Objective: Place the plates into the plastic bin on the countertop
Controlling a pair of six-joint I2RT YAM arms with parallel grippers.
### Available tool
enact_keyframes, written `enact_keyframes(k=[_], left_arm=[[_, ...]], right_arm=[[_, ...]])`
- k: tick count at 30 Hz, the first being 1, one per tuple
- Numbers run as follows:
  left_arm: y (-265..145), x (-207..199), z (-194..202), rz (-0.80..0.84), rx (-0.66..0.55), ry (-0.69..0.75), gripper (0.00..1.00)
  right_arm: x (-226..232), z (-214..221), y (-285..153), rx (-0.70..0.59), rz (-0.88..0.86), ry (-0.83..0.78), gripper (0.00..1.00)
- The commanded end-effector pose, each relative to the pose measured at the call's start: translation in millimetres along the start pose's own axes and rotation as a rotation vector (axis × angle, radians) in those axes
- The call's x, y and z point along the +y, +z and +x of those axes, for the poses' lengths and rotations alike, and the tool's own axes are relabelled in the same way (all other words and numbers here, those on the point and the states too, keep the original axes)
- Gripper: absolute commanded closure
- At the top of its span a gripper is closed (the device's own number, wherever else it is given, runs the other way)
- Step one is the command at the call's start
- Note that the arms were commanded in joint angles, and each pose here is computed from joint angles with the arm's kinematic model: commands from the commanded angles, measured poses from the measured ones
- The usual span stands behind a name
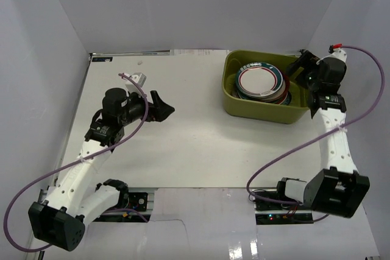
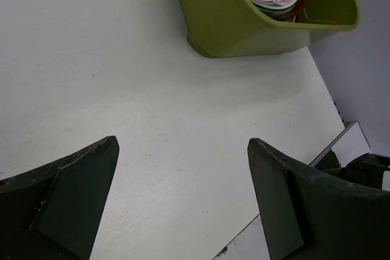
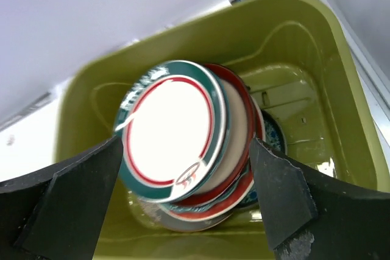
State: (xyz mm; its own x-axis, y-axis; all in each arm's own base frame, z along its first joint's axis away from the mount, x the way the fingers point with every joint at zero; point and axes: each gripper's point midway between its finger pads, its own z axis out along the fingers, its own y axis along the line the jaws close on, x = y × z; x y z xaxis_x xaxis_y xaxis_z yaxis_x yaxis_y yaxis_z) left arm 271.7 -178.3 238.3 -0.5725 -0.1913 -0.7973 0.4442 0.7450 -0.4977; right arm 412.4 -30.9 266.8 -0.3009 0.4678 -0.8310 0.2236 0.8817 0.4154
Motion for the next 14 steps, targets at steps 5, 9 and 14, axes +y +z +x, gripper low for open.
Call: enact_keyframes(k=[5, 9, 14], left_arm=[[-45.2, -66.5, -87.6, 0.149, -0.242, 0.133, 0.02], [-80.2, -99.5, -133.3, 0.202, -0.402, 0.205, 0.02], [-109.2, -121.6, -163.5, 0.230, -0.521, 0.224, 0.02]], right_arm=[[76.1, -29.8, -91.3, -0.162, -0.398, -0.058, 0.10], [109.7, -49.7, -154.0, -0.265, -0.565, -0.084, 0.10], [121.5, -79.0, -230.3, -0.477, -0.604, -0.132, 0.10]])
